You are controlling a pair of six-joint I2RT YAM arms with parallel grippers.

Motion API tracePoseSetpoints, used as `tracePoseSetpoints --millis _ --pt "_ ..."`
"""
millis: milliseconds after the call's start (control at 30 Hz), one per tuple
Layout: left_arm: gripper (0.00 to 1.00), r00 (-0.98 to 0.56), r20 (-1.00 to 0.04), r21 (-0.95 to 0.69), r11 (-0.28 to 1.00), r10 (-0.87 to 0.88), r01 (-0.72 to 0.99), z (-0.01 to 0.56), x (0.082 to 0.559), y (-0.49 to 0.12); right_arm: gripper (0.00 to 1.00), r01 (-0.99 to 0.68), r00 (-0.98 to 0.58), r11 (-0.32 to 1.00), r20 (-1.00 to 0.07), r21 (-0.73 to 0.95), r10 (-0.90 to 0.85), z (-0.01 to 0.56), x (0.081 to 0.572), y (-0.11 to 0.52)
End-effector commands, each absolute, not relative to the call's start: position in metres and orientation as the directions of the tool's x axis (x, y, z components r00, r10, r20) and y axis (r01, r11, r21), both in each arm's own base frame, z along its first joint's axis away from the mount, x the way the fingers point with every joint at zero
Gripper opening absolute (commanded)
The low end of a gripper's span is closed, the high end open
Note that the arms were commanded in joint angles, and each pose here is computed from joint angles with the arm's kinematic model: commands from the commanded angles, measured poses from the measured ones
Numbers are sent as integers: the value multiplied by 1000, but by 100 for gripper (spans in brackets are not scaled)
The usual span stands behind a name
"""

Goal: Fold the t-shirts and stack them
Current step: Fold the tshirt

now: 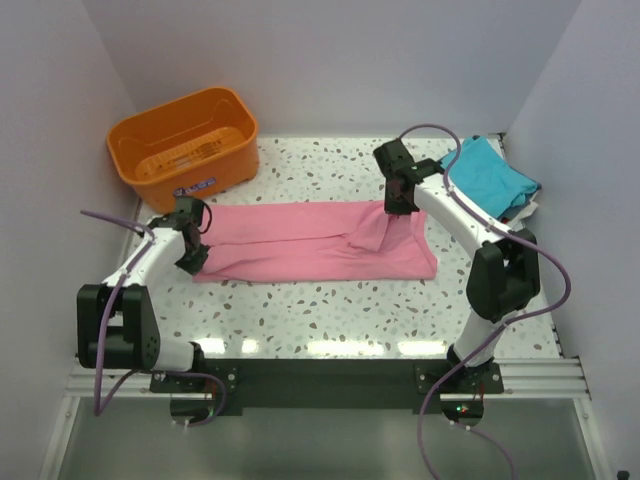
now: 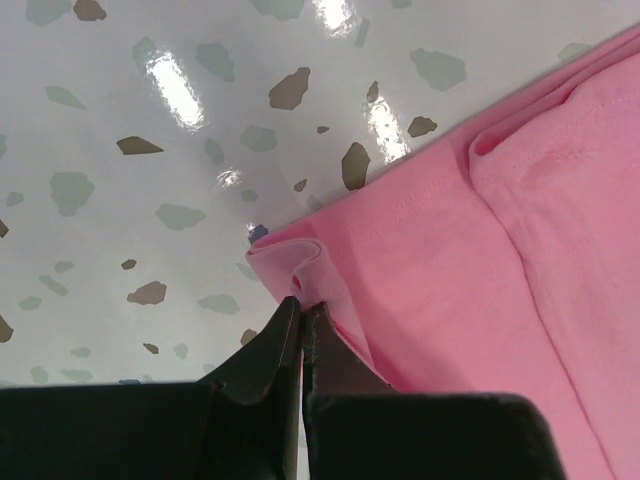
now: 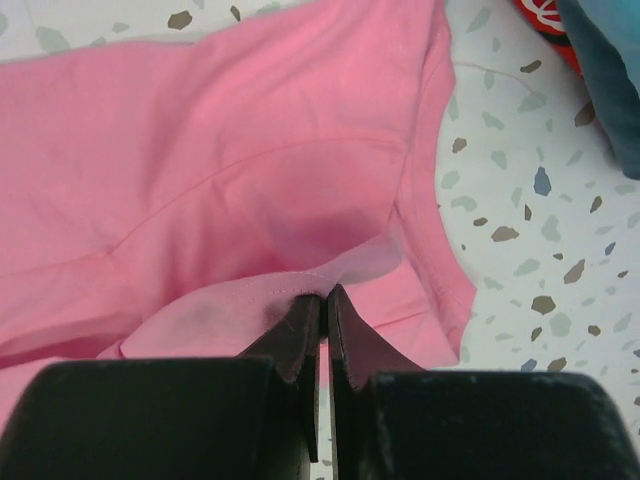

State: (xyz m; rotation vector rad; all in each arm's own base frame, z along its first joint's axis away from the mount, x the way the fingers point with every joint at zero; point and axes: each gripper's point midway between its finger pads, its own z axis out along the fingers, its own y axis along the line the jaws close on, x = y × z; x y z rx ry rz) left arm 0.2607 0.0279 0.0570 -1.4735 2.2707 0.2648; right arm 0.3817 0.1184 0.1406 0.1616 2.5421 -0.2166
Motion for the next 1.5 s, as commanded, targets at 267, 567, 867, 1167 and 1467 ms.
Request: tracePoseSetpoints --millis 267,567,867,1167,1467 --pt "0 -336 -504 -107 443 -796 -890 64 300 39 0 169 -816 977 -574 -133 63 139 419 112" --pt "1 -375 -495 -62 462 -784 -885 47 315 40 0 176 -821 975 -566 -139 67 116 447 118" --pt "63 -412 -482 -32 485 -773 -874 39 320 39 0 176 -843 959 -537 -223 30 99 466 109" --pt "100 -367 -561 -96 498 -742 -862 91 329 48 47 162 -843 968 -536 -190 35 86 489 120" --pt "100 -360 -605 -186 565 -710 -804 150 329 44 99 171 -831 980 -548 -97 91 118 465 125"
